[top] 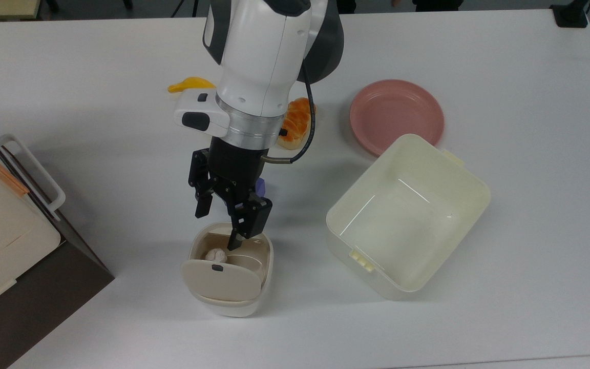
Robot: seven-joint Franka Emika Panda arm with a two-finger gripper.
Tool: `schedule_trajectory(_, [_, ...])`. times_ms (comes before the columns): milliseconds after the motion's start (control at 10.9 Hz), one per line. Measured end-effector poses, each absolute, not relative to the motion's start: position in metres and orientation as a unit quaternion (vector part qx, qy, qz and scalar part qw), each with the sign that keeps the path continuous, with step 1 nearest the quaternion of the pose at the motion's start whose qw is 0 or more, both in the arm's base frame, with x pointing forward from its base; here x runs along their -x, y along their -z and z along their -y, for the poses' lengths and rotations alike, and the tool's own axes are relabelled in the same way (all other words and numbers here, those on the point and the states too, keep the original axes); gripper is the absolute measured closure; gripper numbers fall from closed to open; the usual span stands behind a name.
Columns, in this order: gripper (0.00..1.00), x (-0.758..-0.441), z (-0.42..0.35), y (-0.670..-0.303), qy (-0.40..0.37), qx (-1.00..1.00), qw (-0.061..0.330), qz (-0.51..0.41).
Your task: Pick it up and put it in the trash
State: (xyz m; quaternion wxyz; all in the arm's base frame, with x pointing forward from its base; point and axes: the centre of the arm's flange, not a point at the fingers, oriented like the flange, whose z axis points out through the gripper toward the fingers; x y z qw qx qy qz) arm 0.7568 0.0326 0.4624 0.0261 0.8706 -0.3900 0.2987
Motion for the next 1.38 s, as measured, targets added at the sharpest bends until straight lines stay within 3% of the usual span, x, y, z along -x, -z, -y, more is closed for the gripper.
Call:
schedule_trajectory(92, [0.01,-0.755,-0.036,-0.463,-0.287,-0.881,0.037,0.373])
schedule_trajectory(276, [0.00,-0.732,-0.048,-0.466,-0.181,-0.944,0.097,0.258])
schedule_trajectory(368, [0.00,-0.713,-0.052,-0.478,-0.112,-0.970,0.102,0.190])
schedule_trajectory(552, [0.00,-0.679,-0.037,-0.522,-0.036,-0.993,0.085,0.076])
schedule_trajectory(920, [0.00,-0.633,0.036,-0.593,-0.013,-0.994,0.077,0.077])
schedule_trajectory(1196, [0.00,-0.596,0.074,-0.636,-0.014,-0.999,0.000,0.044])
schedule_trajectory(1380, [0.00,-0.579,0.083,-0.655,-0.027,-0.998,-0.020,0.057])
